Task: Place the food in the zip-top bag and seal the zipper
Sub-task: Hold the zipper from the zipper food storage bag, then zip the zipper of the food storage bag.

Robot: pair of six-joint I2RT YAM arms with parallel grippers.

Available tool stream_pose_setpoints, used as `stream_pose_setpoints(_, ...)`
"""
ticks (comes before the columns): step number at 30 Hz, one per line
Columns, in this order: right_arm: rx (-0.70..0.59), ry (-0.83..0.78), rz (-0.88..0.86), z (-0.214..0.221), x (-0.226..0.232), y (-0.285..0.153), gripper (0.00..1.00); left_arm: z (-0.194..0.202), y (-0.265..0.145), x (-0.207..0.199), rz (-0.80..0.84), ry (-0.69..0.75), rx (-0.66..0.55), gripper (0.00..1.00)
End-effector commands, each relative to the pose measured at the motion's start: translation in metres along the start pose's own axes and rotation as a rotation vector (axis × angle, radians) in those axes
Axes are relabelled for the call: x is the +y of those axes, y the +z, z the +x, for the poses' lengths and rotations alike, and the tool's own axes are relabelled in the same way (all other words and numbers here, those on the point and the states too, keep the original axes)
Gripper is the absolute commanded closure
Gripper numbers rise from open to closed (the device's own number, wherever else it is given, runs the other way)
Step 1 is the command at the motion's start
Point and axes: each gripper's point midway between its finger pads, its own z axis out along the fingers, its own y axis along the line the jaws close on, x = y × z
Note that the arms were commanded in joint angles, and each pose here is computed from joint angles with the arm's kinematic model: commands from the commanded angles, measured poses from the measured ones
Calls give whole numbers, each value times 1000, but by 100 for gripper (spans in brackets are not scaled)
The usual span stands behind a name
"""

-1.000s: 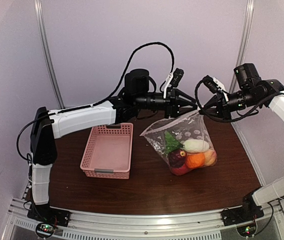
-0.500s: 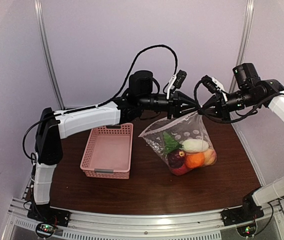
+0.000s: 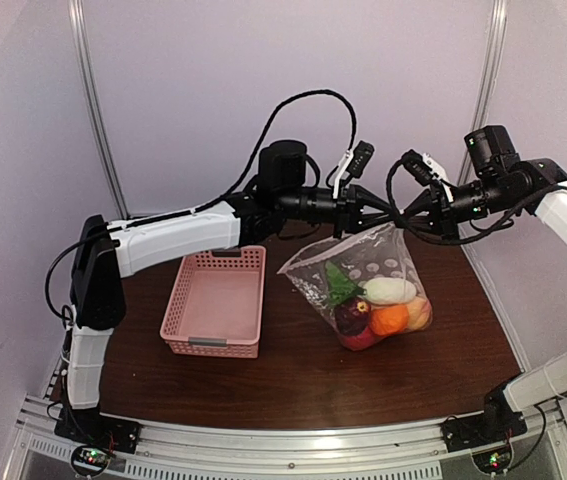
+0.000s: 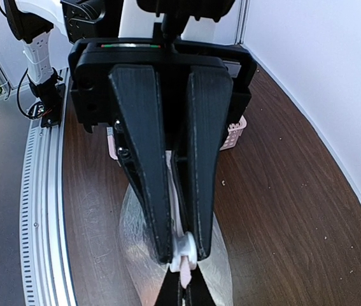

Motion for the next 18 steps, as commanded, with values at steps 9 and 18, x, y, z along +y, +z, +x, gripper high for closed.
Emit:
stream_pose_setpoints(9,-103,-18,149,-19,-31,-42,100,11,-50,20,-84,-49,42,98)
stream_pose_setpoints(18,-143,11,228,-20,-61,-65,100,36,-79,23,-173,-59,117,98)
